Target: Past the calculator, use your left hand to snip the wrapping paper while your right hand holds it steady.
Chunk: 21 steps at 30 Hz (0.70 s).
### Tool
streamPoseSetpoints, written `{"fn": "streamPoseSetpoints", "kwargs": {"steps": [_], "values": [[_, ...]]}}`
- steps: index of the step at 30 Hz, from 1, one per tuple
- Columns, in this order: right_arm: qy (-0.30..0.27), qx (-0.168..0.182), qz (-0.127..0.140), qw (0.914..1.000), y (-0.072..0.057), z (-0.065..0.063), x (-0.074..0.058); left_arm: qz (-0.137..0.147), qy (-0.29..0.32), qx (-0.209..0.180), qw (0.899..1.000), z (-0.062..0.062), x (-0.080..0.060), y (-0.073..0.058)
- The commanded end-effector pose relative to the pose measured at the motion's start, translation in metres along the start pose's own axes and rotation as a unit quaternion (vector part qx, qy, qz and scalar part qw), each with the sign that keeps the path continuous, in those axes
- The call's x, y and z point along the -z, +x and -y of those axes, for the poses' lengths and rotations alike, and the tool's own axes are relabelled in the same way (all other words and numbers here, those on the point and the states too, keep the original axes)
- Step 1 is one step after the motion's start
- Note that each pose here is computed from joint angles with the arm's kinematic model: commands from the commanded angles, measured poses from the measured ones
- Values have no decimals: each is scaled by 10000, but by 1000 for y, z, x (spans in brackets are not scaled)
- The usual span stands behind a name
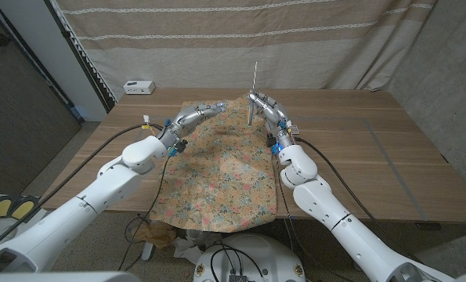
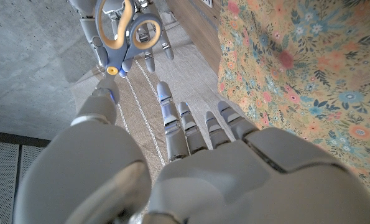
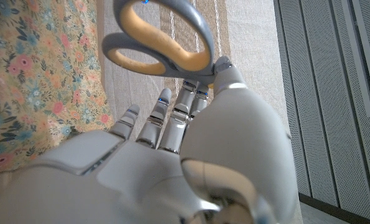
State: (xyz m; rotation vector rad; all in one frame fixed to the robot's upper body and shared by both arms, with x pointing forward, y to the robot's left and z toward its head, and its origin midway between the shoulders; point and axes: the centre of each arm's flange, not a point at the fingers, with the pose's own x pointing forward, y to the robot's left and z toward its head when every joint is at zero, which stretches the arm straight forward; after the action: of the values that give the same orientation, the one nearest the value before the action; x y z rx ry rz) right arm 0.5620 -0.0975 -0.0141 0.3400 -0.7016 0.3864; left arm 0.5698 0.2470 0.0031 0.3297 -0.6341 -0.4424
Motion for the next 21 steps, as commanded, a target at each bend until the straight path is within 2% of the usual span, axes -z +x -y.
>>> {"fn": "streamPoseSetpoints", "kwargs": {"steps": [1, 21], "values": [[48, -27, -76, 10000, 0, -3, 6, 38, -48, 42, 10000, 3, 1, 1], [55, -184, -164, 9997, 2, -11, 10, 18, -50, 167, 9998, 8, 2, 5]]}}
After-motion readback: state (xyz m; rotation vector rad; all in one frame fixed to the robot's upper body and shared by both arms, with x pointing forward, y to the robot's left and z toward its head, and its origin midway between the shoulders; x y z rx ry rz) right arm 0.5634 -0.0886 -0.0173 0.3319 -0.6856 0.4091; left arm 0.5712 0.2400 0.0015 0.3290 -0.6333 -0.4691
